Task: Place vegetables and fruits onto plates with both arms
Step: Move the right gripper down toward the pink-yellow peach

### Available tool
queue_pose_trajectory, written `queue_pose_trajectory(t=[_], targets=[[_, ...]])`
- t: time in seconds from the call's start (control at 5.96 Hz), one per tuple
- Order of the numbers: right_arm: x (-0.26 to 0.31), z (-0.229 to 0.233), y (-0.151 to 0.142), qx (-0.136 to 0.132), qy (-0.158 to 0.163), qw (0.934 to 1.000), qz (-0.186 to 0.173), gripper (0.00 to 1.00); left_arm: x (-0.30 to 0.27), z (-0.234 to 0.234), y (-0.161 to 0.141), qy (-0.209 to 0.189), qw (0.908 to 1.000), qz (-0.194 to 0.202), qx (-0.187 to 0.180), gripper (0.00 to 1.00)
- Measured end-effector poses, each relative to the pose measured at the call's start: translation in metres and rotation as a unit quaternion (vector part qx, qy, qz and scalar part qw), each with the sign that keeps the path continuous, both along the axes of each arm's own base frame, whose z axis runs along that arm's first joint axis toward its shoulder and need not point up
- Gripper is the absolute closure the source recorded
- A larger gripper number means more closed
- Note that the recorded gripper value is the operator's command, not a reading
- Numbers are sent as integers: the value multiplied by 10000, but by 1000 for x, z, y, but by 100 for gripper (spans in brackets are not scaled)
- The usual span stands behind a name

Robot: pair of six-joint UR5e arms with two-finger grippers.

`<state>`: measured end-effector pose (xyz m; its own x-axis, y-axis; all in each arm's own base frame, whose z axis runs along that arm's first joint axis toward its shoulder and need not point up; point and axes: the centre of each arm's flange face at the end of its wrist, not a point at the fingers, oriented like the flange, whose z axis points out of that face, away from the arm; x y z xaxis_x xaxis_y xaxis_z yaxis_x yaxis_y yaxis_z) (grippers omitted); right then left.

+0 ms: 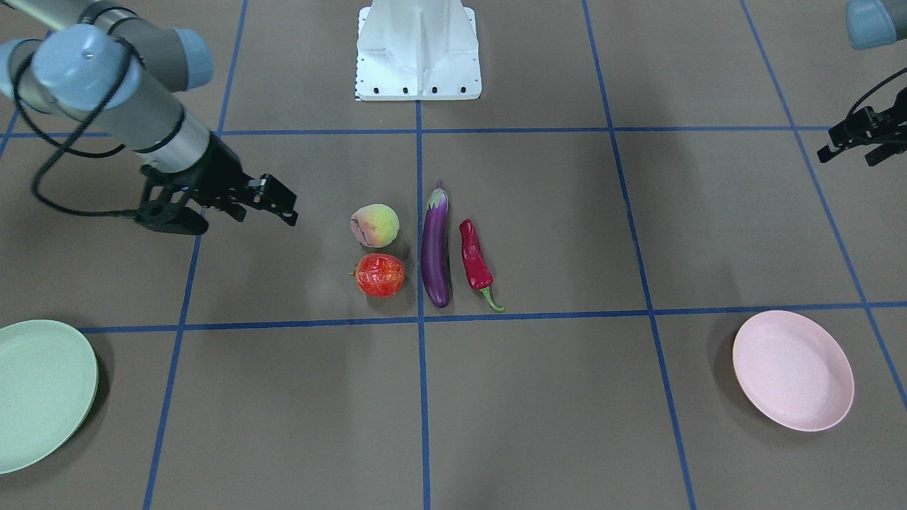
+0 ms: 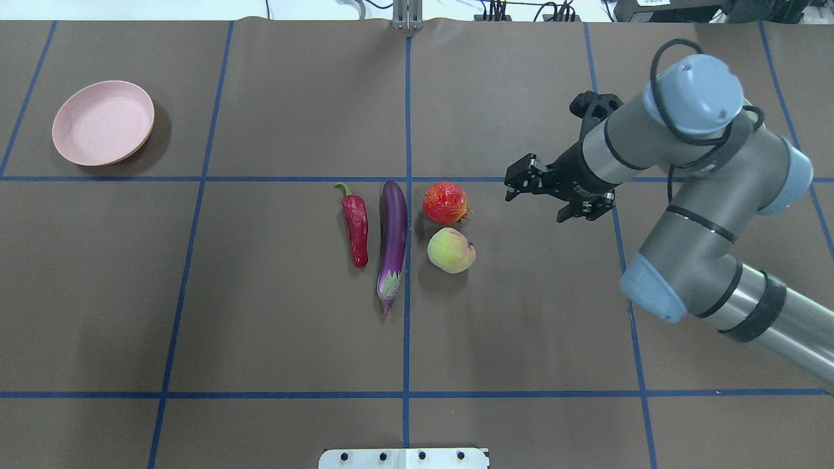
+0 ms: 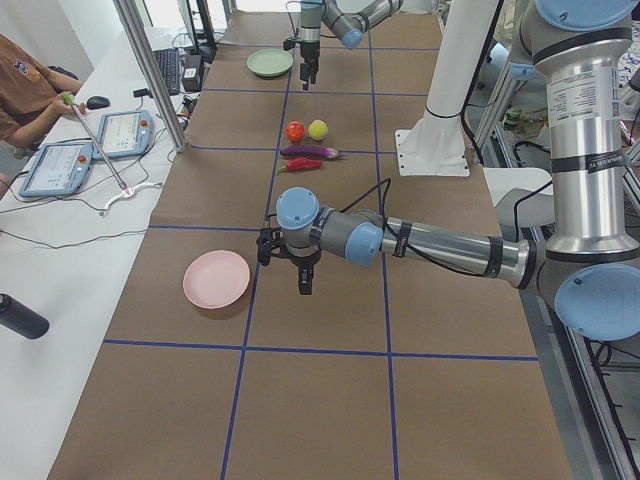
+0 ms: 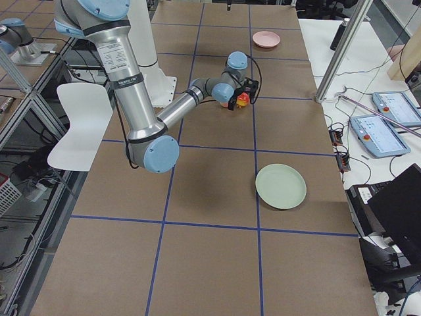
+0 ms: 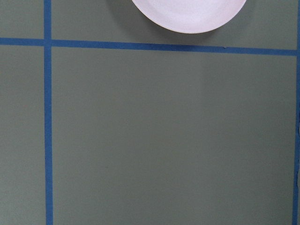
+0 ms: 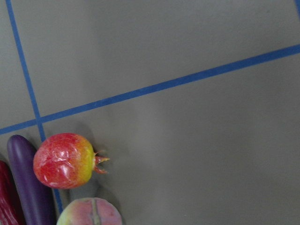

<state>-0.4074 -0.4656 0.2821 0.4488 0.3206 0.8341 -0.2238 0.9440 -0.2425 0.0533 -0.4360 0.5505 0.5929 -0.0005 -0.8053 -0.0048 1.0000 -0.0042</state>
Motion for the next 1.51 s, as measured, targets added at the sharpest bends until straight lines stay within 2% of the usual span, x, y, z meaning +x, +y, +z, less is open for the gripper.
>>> queue_pose_trajectory(t=[0.17, 0.34, 0.5, 0.84, 1.51], targets=[[-23, -9, 12, -342, -74, 9987, 369, 1, 0, 0, 0, -10, 10000, -6, -6, 0], [-41, -9, 19, -693, -239, 9947, 724, 1, 0, 1, 0, -20, 10000, -8, -12, 0], [-61, -4, 26, -912, -364, 9906, 958, 1, 0, 1, 0, -26, 10000, -10, -17, 0], [-88, 0, 34, -1103, -419, 9872, 1074, 1, 0, 1, 0, -28, 10000, -14, -19, 0], [-111, 9, 45, -1216, -307, 9871, 994, 2, 0, 1, 0, -27, 10000, -15, -17, 0]])
